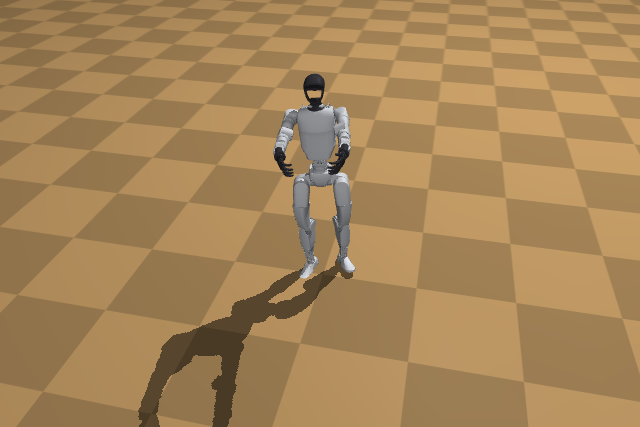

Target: In place motions

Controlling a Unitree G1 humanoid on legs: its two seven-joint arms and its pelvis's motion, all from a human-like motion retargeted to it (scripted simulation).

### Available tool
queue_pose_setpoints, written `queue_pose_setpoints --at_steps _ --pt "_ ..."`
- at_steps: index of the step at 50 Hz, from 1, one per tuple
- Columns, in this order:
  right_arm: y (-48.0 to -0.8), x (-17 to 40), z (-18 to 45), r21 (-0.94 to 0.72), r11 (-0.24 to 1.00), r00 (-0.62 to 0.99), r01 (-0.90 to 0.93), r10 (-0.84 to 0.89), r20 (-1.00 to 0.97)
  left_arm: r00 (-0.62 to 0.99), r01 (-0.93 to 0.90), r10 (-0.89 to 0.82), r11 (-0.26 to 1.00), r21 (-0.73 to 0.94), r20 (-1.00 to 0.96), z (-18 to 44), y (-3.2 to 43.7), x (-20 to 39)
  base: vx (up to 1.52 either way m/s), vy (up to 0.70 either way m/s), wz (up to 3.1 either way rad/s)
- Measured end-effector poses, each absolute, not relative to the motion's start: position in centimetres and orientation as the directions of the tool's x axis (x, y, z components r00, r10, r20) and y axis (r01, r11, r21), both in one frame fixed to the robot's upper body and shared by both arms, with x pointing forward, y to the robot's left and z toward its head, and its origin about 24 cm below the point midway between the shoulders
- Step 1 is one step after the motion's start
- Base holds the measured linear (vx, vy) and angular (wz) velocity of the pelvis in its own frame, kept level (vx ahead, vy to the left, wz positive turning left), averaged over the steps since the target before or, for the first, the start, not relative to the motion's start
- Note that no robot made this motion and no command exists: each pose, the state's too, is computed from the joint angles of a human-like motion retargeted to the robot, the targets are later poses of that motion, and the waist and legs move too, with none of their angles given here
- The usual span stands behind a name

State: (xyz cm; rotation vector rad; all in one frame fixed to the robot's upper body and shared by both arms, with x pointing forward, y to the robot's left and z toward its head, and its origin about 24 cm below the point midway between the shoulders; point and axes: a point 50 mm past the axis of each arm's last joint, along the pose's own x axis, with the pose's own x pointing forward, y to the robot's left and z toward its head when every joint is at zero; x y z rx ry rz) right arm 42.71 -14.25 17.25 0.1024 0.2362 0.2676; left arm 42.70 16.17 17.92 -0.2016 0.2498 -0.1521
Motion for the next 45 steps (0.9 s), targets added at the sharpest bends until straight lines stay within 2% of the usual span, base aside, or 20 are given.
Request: queue_pose_setpoints --at_steps 5,11,15,19,23,25,28,31,33,35,39,42,45 --pt "-15.2 42.3 15.2 0.020 0.970 0.934 -0.242 0.239 -0.265 0.957 0.138 -0.190 0.963 -0.230 -0.220 16.5 16.6 42.4 0.01 0.01 0.00" --pt "-17.1 40.3 9.4 -0.135 0.968 0.931 -0.210 0.156 -0.331 0.950 0.072 -0.119 0.983 -0.168 -0.290 11.7 18.4 41.1 0.09 0.07 0.09" --pt "-18.0 37.3 4.5 -0.238 0.920 0.898 -0.312 0.204 -0.389 0.917 0.150 -0.175 0.984 -0.096 -0.358 6.8 19.8 38.9 0.08 0.05 -0.01" --pt "-18.9 31.4 -3.2 -0.175 0.868 0.747 -0.466 0.279 -0.604 0.799 0.282 -0.279 0.956 -0.077 -0.532 -0.1 21.4 33.9 0.07 0.00 -0.08" --pt "-20.3 21.7 -11.3 0.046 0.874 0.416 -0.484 0.276 -0.867 0.493 0.301 -0.386 0.917 -0.264 -0.780 -8.4 21.5 25.1 0.00 0.00 0.00" --pt "-20.9 16.2 -14.1 0.143 0.886 0.209 -0.441 0.257 -0.944 0.261 0.243 -0.453 0.885 -0.396 -0.852 -11.8 20.7 19.6 0.00 0.00 0.00" --pt "-21.7 9.1 -16.1 0.202 0.905 -0.055 -0.373 0.195 -0.979 0.027 0.087 -0.499 0.864 -0.495 -0.866 -14.7 20.0 12.3 0.00 0.00 0.00" --pt "-22.5 3.0 -16.3 0.243 0.926 -0.302 -0.288 0.153 -0.941 -0.118 -0.115 -0.504 0.863 -0.492 -0.856 -15.9 18.9 6.3 0.00 0.00 0.00" --pt "-22.6 0.0 -16.1 0.264 0.939 -0.405 -0.219 0.159 -0.901 -0.190 -0.263 -0.501 0.855 -0.447 -0.845 -16.1 18.1 3.1 0.00 0.00 0.00" --pt "-22.2 -2.5 -16.0 0.286 0.947 -0.449 -0.146 0.194 -0.872 -0.233 -0.409 -0.509 0.824 -0.391 -0.829 -16.2 17.0 0.3 0.02 -0.01 -0.33" --pt "-20.6 -5.7 -16.1 0.328 0.944 -0.429 -0.021 0.288 -0.856 -0.172 -0.594 -0.559 0.716 -0.368 -0.811 -16.4 14.1 -3.4 0.06 -0.01 -0.64" --pt "-19.9 -7.0 -16.1 0.332 0.942 -0.402 0.051 0.324 -0.856 -0.143 -0.638 -0.599 0.664 -0.389 -0.788 -16.2 12.2 -5.5 0.04 0.02 -0.35" --pt "-20.0 -7.4 -15.9 0.313 0.944 -0.402 0.102 0.327 -0.856 -0.222 -0.616 -0.612 0.691 -0.377 -0.759 -15.8 11.3 -7.8 0.00 0.00 -0.08"
